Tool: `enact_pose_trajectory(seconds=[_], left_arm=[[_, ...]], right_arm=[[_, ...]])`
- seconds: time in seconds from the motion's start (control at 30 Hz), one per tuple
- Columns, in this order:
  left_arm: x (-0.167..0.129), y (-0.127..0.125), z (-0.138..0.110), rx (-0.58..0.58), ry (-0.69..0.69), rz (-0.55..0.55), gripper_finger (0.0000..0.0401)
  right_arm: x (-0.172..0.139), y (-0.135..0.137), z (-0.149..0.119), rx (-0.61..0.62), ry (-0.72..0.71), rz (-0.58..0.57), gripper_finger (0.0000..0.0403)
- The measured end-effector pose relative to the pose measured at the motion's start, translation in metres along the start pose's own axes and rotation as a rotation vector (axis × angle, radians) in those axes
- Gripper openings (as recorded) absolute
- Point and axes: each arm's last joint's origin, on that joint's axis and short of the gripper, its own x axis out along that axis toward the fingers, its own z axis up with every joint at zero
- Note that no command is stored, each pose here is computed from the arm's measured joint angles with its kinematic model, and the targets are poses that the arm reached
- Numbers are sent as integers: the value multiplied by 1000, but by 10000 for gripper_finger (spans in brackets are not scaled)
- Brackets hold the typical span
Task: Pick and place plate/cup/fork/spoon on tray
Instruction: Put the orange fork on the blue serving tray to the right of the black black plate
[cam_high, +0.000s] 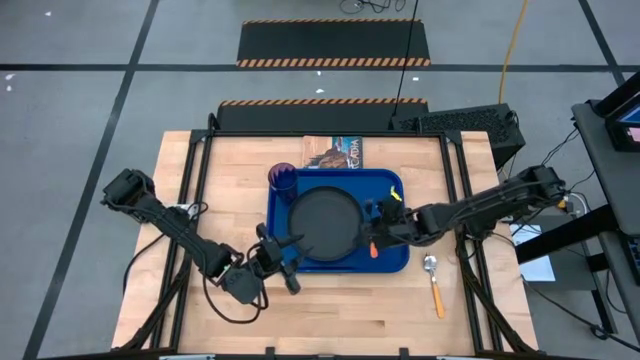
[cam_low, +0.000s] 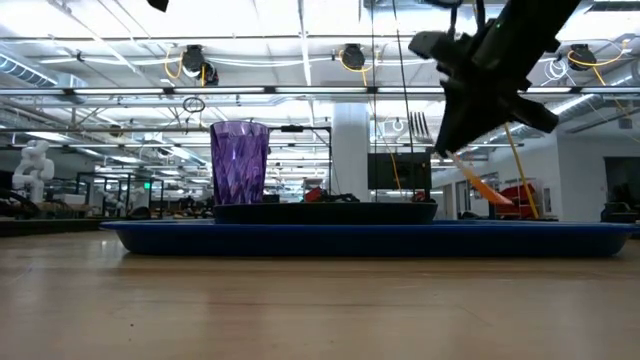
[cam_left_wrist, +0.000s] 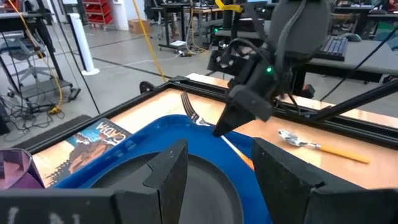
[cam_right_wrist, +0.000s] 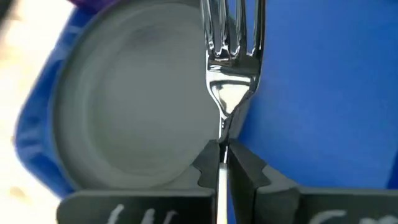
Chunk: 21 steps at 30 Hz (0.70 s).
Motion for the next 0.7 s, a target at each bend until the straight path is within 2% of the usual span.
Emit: enact_pose_trajectory(seconds=[0.23,0.5,0.7], left_arm=[[0,-1,0,-6,9,-23,182],[0,-1,-1,-10,18,-45,182],[0,-1,-1,-11,19,-46,182]], right_arm=[[17,-3,2,67,44,-66,4],[43,-6,0,73,104,-153,4],[49,-9,4,89,118,-183,4]])
